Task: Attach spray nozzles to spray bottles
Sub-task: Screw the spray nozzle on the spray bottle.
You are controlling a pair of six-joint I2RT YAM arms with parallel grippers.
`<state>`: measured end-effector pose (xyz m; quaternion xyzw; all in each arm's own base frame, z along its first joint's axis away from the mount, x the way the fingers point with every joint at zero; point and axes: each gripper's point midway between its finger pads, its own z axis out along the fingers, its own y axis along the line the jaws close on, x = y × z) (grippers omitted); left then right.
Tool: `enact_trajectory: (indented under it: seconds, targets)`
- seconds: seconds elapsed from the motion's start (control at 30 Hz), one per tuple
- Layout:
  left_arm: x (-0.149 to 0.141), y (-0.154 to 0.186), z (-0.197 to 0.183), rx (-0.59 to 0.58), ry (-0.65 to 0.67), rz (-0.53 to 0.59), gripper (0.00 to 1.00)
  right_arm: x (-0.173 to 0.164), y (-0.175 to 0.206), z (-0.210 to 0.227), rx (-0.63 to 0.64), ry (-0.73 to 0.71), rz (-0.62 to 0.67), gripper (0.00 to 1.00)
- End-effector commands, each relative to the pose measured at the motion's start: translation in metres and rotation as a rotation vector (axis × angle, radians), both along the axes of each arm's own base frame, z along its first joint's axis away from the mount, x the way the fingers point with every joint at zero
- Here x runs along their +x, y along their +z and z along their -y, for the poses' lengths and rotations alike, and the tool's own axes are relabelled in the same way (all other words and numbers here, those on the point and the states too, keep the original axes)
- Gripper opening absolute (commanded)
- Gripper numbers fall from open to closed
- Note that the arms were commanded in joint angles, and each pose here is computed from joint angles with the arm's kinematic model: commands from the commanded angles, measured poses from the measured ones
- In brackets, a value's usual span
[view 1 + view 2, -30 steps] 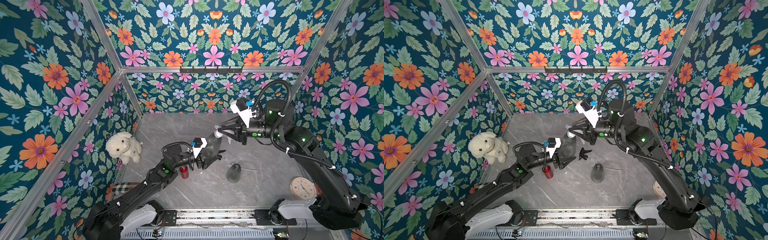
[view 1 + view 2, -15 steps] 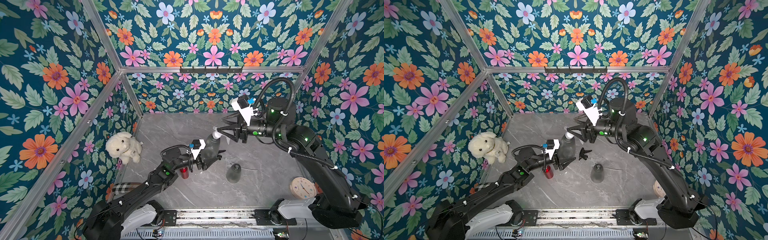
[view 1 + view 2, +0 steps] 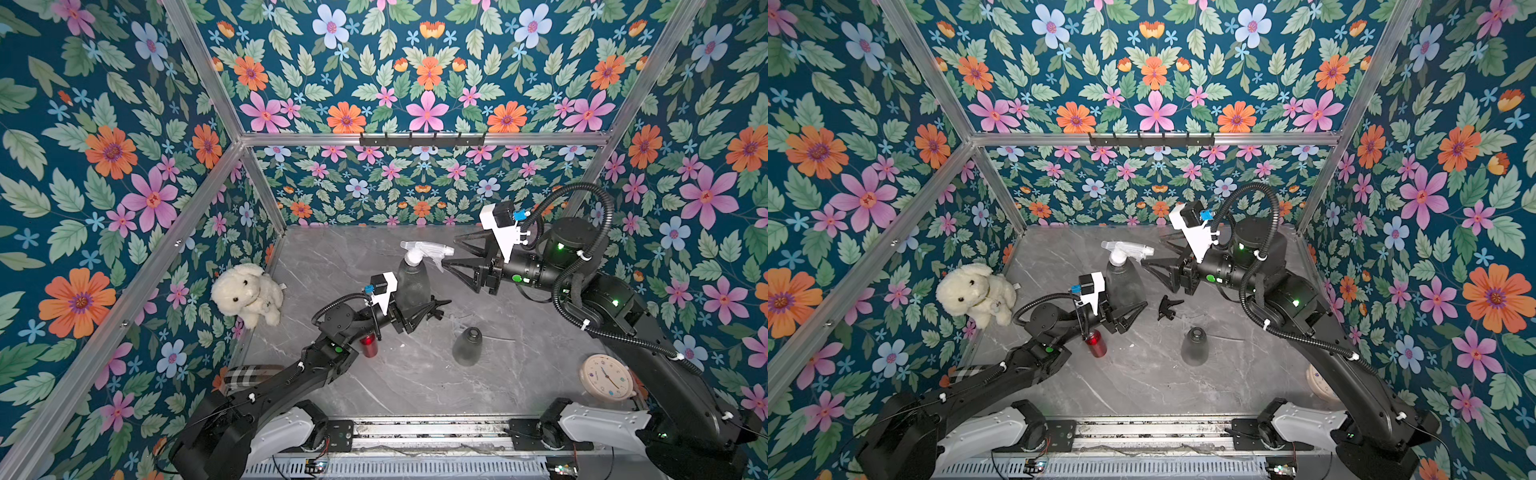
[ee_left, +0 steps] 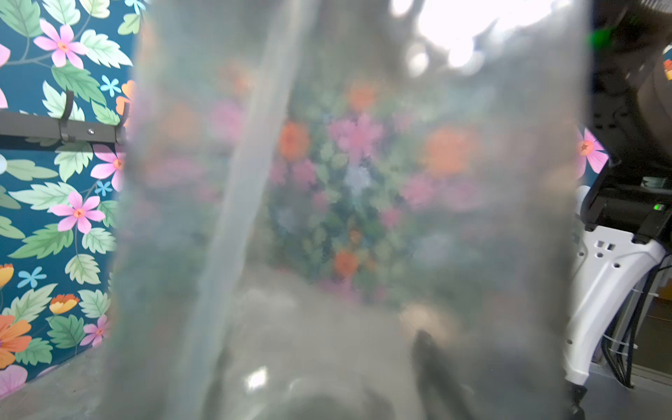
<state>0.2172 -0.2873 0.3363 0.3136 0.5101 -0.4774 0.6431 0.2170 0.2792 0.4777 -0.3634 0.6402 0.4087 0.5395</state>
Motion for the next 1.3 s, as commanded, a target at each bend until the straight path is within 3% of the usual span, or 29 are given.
enact_trajectory:
  seconds: [0.0,0.27,0.43,0.57,0.93,1.27]
  targets:
    - [-0.005,0.02,-0.004,-0.055,-0.006,0.051,0.0,-0.005,0.018,-0.003,0.085,0.035,0.056,0.7]
    - [-0.008,0.013,0.001,-0.015,-0.034,0.043,0.0,-0.007,0.03,-0.013,0.103,0.097,0.069,0.54]
    - [-0.006,0.007,0.003,0.016,-0.03,0.039,0.0,-0.012,0.032,-0.017,0.09,0.139,0.048,0.36]
    - [-0.005,0.004,0.004,0.031,-0.024,0.04,0.0,-0.016,0.029,-0.02,0.079,0.17,0.018,0.28]
    - [-0.005,0.003,0.007,0.05,-0.036,0.05,0.0,-0.015,0.024,-0.022,0.001,0.147,-0.027,0.12]
    - [-0.002,-0.009,0.011,0.123,-0.031,0.046,0.0,-0.011,0.021,-0.021,-0.118,0.102,-0.057,0.06]
